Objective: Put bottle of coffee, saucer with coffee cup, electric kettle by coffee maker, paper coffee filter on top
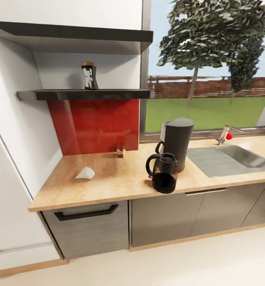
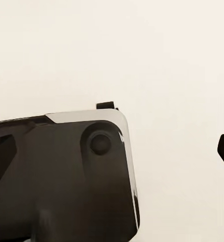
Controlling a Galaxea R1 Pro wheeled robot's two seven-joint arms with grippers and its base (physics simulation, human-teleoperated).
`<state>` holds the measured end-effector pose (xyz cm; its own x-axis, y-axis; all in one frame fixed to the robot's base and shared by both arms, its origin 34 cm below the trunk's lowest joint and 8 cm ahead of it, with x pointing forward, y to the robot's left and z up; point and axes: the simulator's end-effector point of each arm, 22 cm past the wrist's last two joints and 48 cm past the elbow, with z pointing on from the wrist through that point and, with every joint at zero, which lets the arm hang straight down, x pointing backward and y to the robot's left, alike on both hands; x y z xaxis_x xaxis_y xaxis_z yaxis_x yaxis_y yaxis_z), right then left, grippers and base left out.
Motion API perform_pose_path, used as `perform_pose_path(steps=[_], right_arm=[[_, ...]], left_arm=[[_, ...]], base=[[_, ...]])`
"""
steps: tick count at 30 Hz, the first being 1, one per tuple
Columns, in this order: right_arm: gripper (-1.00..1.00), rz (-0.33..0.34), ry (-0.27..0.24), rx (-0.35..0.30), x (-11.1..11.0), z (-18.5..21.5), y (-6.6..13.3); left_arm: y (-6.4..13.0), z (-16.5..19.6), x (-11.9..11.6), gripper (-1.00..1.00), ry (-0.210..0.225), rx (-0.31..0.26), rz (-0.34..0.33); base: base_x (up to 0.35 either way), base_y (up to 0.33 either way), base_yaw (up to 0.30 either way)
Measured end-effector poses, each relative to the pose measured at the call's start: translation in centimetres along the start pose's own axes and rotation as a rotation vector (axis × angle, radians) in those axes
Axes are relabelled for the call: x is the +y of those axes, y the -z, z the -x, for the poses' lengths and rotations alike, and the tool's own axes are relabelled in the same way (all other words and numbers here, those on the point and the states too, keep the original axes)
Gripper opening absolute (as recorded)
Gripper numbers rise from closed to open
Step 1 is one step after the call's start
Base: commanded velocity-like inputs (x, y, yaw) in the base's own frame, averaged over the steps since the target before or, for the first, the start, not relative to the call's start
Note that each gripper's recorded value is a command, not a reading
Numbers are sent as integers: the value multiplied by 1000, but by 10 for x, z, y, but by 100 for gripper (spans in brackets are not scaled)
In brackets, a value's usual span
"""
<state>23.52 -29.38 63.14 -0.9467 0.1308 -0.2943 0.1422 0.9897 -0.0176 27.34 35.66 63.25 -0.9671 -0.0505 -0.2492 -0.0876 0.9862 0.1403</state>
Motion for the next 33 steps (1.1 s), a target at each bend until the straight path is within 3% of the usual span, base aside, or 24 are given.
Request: perform_pose_path(steps=[17,33], right_arm=[[100,-1,0,-1,0,0,0],[100,2,6,-3,2,1,0]], left_arm=[[0,-1,-2,100,-2,-2,-2],[0,1,-1,100,-2,-11,-1]], base=[[0,0,-212],[0,0,-18]])
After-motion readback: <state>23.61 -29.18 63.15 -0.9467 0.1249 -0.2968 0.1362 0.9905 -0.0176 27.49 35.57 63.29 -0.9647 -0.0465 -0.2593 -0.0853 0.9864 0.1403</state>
